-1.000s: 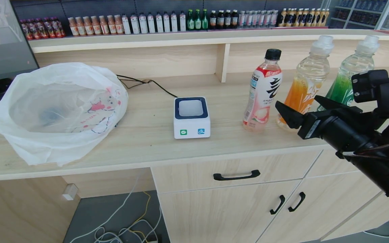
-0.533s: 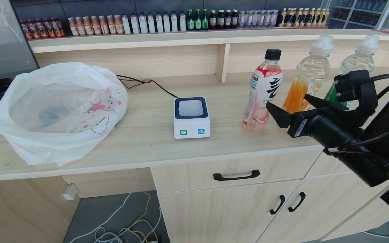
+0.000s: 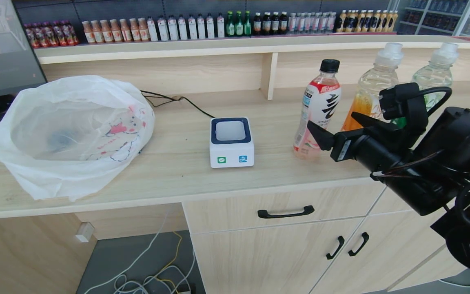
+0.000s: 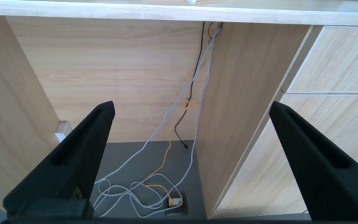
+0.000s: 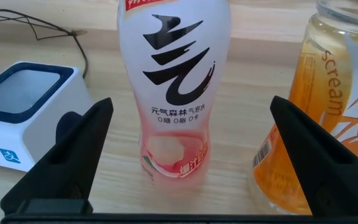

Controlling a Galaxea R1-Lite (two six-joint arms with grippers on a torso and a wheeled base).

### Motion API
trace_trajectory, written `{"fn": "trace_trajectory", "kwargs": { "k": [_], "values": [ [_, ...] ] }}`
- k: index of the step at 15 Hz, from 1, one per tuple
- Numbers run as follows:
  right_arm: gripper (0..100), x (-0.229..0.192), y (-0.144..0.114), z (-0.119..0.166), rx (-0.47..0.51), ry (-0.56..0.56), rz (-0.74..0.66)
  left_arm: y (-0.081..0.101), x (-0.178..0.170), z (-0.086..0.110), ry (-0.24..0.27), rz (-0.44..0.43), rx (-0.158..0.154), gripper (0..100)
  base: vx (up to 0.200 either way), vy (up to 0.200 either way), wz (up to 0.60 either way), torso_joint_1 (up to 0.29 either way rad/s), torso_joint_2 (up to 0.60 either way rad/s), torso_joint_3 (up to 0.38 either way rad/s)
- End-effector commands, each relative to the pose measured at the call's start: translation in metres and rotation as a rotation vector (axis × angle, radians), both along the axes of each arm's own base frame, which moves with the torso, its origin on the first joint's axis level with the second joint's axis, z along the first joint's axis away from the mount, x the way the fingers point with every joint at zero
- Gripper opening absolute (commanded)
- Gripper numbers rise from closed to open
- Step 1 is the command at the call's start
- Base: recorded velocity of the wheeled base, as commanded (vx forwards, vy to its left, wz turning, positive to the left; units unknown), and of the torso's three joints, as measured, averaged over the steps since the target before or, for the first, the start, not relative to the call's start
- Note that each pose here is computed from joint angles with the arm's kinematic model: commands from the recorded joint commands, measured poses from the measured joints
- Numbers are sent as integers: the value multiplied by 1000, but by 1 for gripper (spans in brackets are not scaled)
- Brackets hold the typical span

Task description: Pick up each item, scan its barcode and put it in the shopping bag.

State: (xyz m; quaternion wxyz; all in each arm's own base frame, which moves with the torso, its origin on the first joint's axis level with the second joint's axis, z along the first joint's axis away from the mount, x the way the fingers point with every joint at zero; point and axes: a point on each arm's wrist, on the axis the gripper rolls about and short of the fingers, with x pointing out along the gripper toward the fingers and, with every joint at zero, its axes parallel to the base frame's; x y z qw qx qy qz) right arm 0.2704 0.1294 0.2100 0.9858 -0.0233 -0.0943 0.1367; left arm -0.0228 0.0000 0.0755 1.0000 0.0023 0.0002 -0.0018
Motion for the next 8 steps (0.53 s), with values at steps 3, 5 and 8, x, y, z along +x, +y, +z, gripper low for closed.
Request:
{"fn": "trace_trajectory", "kwargs": {
  "k": [3,5,8],
  "values": [
    [100,5,4,-3,-5,6,4,0,0,0,0,1,0,100,0,0,0,0,0,0],
    [100,8,8,-4,-6,7,12,0,0,0,0,1,0,100,0,0,0,0,0,0],
    [100,16,15,-3,-1,-3,21,0,0,0,0,1,0,100,0,0,0,0,0,0]
  ]
}}
